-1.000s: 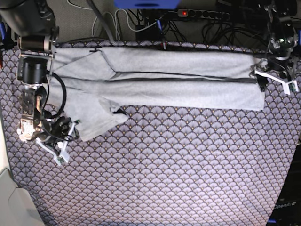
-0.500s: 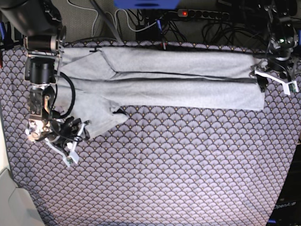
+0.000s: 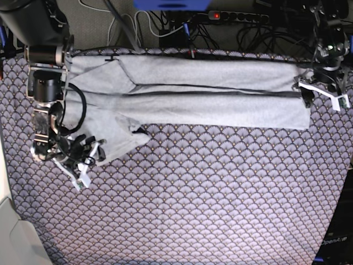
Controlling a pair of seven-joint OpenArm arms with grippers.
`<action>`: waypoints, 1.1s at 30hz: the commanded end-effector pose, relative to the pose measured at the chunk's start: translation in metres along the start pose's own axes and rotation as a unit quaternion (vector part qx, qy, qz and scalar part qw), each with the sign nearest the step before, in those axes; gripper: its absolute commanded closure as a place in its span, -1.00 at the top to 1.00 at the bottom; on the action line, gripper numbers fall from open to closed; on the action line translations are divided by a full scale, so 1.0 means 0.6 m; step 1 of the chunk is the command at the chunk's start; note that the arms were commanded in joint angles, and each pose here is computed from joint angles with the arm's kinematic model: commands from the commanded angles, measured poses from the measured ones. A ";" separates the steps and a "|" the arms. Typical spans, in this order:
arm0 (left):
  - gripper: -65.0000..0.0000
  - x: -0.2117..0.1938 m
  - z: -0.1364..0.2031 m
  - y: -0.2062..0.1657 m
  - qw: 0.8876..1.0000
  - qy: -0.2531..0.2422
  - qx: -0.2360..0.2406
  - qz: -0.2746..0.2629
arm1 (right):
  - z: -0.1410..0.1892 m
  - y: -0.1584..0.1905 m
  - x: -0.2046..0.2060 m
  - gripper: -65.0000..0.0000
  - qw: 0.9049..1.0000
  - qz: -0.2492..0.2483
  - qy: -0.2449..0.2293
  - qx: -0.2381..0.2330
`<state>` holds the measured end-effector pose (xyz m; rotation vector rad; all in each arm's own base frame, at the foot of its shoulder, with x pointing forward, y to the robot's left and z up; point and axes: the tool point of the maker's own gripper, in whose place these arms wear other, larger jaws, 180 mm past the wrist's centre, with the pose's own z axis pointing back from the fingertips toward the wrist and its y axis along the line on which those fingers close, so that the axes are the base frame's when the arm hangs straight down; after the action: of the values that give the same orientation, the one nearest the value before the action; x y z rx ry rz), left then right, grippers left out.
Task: Fold the T-shirt properly
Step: 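Release the fold and move the right gripper to the loose sleeve, then grasp the sleeve with the right gripper and tuck it onto the folded band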
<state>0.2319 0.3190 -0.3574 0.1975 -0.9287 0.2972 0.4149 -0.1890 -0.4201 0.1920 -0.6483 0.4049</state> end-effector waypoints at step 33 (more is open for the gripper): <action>0.44 0.023 0.004 0.007 1.000 -0.022 0.003 -0.012 | 0.149 0.037 0.004 -1.00 0.987 0.133 -0.002 -0.094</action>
<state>0.2314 0.3202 -0.3570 0.2025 -0.9270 0.2897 0.3420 -0.1935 -0.3695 -0.0628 -0.6367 0.5931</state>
